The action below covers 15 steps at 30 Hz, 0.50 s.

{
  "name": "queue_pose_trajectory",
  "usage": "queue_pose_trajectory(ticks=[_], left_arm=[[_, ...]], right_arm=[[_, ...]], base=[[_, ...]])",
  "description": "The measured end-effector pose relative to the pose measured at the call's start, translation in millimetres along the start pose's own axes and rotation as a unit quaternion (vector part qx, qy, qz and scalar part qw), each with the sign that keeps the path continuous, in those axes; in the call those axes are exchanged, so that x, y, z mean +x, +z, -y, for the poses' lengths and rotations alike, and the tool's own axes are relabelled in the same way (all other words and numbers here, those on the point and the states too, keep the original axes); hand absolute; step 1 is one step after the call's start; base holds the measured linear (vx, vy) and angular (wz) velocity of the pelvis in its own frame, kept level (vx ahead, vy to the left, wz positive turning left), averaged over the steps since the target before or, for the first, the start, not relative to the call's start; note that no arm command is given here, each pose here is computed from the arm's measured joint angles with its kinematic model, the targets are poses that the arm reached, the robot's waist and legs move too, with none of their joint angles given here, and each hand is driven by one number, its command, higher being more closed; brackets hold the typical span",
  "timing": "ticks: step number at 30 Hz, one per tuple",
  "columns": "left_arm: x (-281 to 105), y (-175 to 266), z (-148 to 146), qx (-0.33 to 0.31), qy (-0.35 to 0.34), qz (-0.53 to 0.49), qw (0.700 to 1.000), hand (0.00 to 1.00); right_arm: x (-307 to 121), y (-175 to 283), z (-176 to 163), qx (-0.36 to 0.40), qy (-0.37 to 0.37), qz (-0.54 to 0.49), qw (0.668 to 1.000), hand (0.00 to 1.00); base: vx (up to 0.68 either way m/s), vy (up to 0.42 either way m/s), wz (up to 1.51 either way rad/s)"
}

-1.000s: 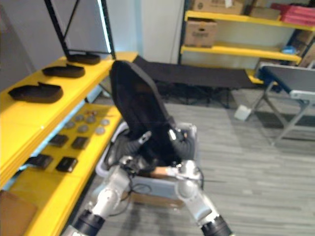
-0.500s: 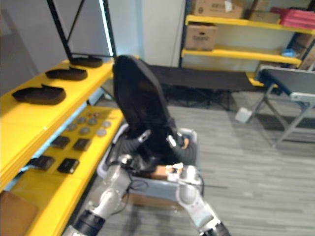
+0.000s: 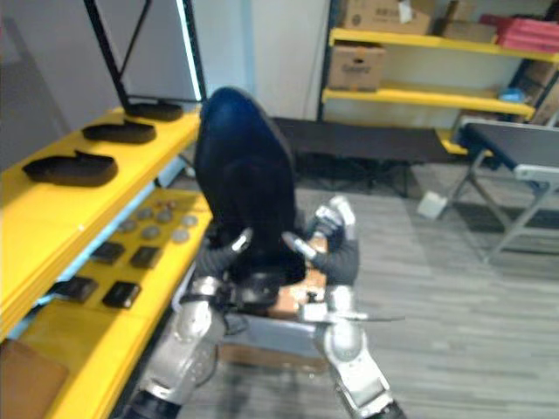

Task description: Walk over and take plastic housings, then place them on the shelf

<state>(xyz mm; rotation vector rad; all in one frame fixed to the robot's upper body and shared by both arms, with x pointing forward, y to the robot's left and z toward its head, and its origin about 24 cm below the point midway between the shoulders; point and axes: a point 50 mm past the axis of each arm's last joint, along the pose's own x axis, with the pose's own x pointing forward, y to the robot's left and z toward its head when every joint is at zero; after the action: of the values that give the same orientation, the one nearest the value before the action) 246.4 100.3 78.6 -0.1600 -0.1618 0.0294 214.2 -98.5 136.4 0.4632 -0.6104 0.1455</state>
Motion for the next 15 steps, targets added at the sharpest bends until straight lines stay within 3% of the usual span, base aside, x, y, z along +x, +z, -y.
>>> queue_pose_trajectory(ticks=[4,7,11,15], left_arm=[[-1,0,-14,0.042,0.039,0.015,0.998,1.00],[-2,1,-27,0.064,0.082,0.028,0.994,1.00],[-3,1,-51,0.073,0.156,0.043,0.984,1.00],[-14,5,-76,0.067,0.220,0.072,0.970,1.00]], right_arm=[[6,13,8,0.128,0.038,0.029,0.991,0.00],[4,15,19,0.168,0.030,0.038,0.985,0.00],[-7,19,41,0.142,-0.027,0.044,0.989,0.00],[-46,10,95,0.055,-0.182,-0.034,0.981,0.00]], base=[[0.00,0.000,0.00],[0.00,0.000,0.00],[0.00,0.002,-0.09],[0.00,-0.005,-0.10]])
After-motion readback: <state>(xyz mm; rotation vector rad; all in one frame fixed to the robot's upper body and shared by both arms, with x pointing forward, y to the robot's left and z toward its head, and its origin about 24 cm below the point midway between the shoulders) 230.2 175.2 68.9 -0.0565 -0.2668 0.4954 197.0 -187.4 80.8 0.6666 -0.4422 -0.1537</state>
